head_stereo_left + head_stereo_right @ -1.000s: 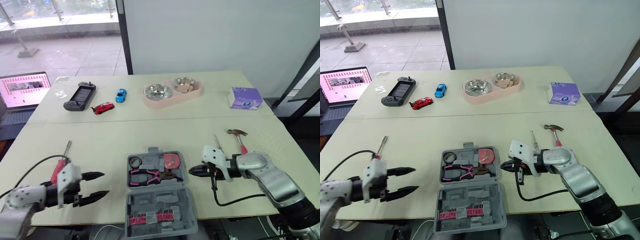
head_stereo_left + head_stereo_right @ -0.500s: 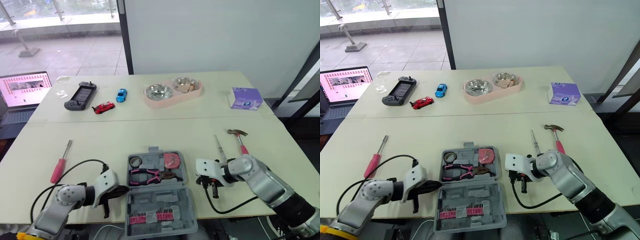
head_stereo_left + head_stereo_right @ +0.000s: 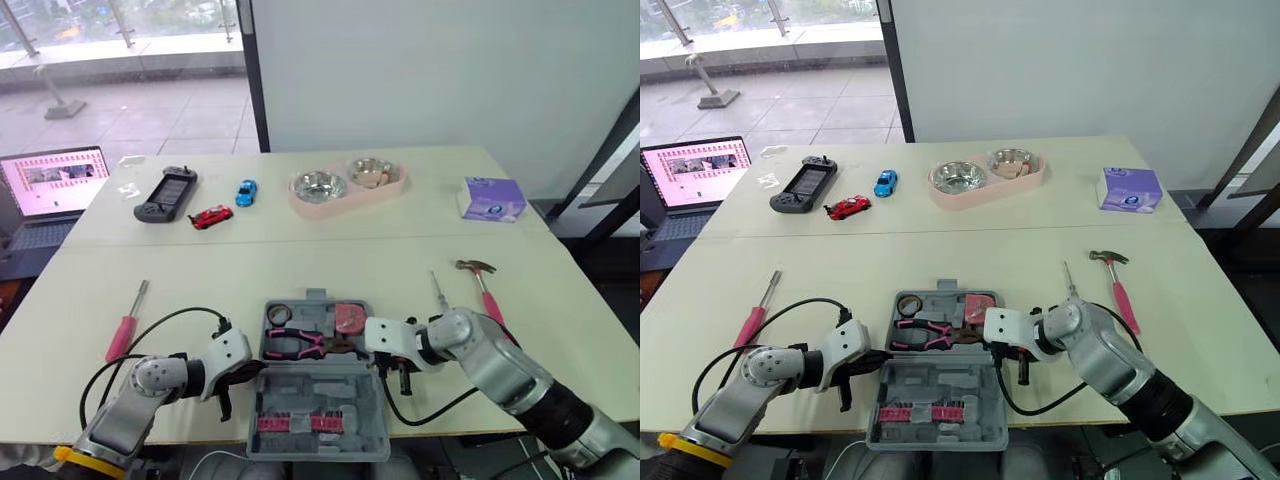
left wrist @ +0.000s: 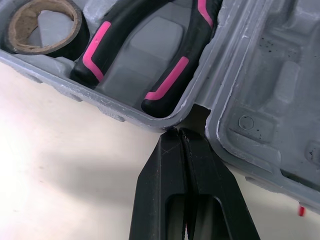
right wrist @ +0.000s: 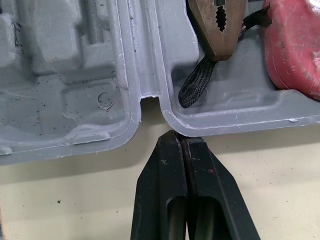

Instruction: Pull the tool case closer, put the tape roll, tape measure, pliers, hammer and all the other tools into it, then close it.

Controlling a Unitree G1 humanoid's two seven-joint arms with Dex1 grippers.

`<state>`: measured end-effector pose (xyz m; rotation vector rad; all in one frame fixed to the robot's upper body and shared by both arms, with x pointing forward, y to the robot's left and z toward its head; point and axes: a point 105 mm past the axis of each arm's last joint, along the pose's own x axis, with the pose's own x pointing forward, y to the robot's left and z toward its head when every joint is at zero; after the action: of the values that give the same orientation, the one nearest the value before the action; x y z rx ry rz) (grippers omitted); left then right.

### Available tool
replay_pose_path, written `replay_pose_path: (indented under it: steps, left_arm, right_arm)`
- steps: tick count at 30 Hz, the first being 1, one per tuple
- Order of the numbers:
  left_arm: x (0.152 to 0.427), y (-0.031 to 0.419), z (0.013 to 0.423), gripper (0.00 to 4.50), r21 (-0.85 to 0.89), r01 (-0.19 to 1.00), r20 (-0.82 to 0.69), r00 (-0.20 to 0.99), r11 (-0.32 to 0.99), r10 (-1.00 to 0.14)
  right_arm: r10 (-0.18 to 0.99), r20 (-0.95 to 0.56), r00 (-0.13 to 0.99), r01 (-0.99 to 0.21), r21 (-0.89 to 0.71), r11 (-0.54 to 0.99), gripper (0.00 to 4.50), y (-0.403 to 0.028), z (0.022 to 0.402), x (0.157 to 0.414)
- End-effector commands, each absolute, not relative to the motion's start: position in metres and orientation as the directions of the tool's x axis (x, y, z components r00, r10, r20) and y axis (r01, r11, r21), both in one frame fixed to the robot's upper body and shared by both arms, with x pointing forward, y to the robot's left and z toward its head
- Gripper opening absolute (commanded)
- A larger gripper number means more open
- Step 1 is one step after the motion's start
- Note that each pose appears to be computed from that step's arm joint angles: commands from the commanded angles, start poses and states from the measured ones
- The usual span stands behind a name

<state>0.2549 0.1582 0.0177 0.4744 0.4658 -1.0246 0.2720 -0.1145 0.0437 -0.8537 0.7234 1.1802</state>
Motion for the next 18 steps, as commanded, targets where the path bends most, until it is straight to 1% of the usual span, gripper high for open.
replay_pose_path:
  steps: [1, 5, 10, 12, 15, 18]
  left_arm:
    - [0.261, 0.156, 0.005, 0.06, 0.155, 0.879, -0.602, 0.446, 0.452, -0.662]
    - [0.275, 0.159, 0.009, 0.06, 0.178, 0.873, -0.597, 0.463, 0.454, -0.655]
    - [0.295, 0.161, 0.013, 0.06, 0.214, 0.862, -0.589, 0.490, 0.460, -0.643]
    - [0.303, 0.161, 0.015, 0.06, 0.225, 0.856, -0.579, 0.502, 0.465, -0.643]
    - [0.317, 0.164, 0.021, 0.06, 0.262, 0.839, -0.567, 0.534, 0.477, -0.628]
    - [0.322, 0.164, 0.022, 0.06, 0.264, 0.836, -0.558, 0.539, 0.480, -0.631]
  right_arm:
    - [0.559, -0.796, 0.232, -0.972, -0.217, 0.093, 0.00, -0.084, 0.057, 0.274]
    - [0.552, -0.785, 0.283, -0.959, -0.248, 0.138, 0.00, -0.085, 0.063, 0.293]
    - [0.550, -0.764, 0.336, -0.942, -0.286, 0.178, 0.00, -0.079, 0.074, 0.322]
    - [0.553, -0.759, 0.342, -0.940, -0.289, 0.184, 0.00, -0.077, 0.075, 0.328]
    - [0.549, -0.764, 0.339, -0.941, -0.283, 0.187, 0.00, -0.078, 0.074, 0.331]
    - [0.525, -0.781, 0.337, -0.942, -0.278, 0.190, 0.00, -0.085, 0.069, 0.331]
